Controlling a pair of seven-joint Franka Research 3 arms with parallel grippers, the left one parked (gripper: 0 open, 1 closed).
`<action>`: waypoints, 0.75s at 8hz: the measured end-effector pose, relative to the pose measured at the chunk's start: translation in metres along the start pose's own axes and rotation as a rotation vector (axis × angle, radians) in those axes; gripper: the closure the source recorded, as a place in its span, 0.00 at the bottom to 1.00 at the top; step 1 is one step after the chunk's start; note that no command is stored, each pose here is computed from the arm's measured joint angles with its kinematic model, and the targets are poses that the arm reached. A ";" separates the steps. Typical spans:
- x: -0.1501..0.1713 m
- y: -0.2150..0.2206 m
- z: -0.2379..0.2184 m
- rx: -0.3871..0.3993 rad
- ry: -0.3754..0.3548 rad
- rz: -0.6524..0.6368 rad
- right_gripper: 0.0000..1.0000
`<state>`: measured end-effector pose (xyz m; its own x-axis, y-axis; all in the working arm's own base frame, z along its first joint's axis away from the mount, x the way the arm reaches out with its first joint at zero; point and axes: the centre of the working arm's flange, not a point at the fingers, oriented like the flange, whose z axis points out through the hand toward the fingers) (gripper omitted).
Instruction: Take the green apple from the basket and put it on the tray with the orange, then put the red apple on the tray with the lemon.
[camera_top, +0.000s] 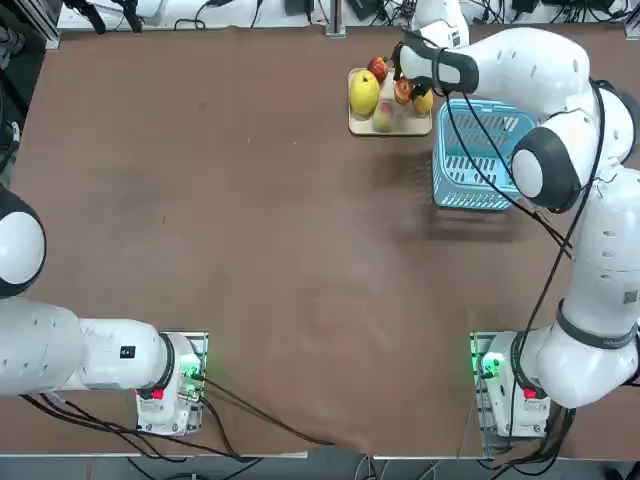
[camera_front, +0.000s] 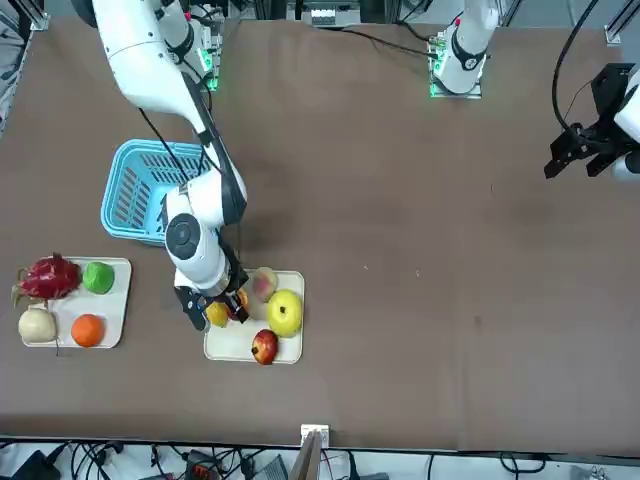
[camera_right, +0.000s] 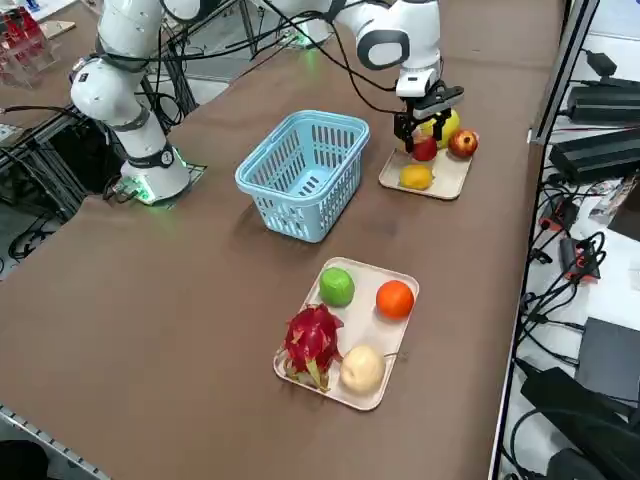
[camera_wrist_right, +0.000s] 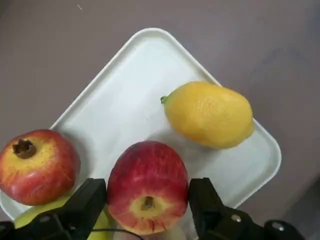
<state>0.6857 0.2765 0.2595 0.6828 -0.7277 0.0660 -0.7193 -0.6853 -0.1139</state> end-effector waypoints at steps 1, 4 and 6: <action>-0.001 0.000 0.001 -0.003 0.006 -0.001 0.00; 0.002 0.004 0.012 -0.024 0.020 -0.011 0.00; 0.003 0.005 0.015 -0.026 0.027 -0.017 0.00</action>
<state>0.6866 0.2714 0.2443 0.6912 -0.7164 0.0948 -0.7112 -0.6976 -0.0864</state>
